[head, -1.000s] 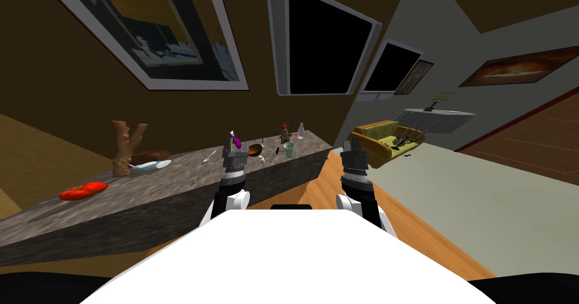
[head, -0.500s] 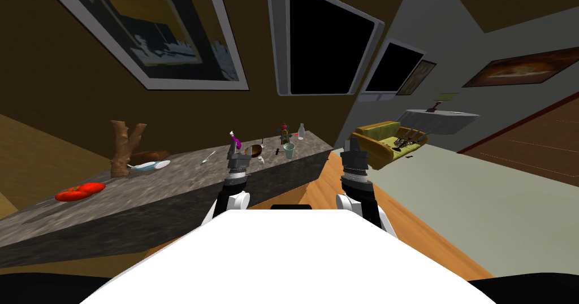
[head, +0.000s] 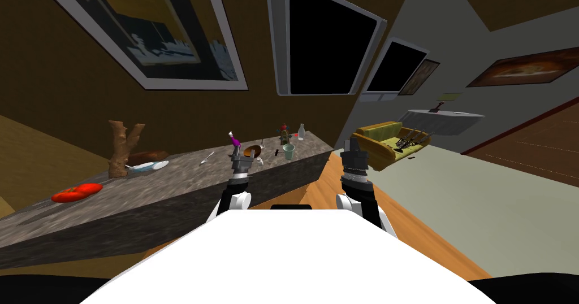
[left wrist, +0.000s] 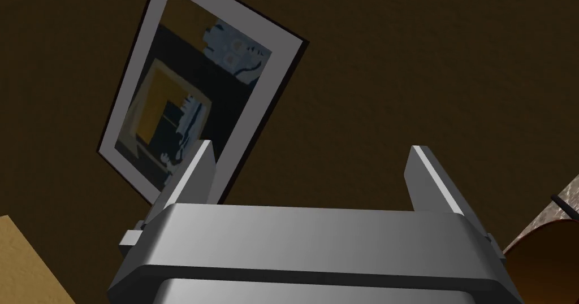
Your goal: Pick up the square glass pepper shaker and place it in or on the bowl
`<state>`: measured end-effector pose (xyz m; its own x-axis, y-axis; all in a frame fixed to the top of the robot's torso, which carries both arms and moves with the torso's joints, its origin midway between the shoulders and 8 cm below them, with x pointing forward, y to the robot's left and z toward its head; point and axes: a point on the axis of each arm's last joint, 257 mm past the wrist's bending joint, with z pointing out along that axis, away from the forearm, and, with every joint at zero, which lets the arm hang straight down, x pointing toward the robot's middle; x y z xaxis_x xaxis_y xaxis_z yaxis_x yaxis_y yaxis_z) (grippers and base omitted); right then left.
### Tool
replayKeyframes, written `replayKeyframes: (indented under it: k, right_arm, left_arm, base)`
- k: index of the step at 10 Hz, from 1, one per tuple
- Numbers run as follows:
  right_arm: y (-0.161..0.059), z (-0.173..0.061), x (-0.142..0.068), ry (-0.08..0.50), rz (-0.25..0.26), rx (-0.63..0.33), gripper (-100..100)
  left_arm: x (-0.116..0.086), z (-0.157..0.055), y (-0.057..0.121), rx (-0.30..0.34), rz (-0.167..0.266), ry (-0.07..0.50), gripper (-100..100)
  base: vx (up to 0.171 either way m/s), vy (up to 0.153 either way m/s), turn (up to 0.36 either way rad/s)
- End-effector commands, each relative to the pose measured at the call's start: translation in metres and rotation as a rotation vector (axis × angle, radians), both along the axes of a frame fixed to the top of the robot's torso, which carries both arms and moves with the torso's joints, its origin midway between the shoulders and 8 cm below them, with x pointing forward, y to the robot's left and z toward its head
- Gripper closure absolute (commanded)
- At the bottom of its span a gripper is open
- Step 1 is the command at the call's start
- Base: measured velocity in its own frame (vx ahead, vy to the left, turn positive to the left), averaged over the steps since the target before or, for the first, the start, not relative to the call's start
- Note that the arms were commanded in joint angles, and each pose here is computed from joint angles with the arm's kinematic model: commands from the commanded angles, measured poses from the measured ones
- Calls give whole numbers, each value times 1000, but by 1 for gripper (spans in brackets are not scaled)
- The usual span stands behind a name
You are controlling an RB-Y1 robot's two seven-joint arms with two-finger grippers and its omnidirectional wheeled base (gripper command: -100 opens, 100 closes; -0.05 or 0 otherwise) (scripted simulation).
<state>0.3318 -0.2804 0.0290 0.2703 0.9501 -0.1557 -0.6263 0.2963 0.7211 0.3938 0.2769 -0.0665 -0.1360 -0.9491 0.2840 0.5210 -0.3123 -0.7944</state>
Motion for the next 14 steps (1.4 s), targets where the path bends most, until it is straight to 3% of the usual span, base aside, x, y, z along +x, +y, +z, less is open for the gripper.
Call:
replayKeyframes:
  k: [1,8,14]
  right_arm:
    - [0,0,0,0,0,0,0]
    - [0,0,0,0,0,0,0]
    - [0,0,0,0,0,0,0]
  left_arm:
    - [4,-17,5,-59,-20,30,-100]
    - [22,-93,21,-332,-78,161,-100]
    - [28,-162,33,-573,-91,262,-100]
  base:
    - [39,-14,18]
    - [43,-22,13]
    - [39,-18,15]
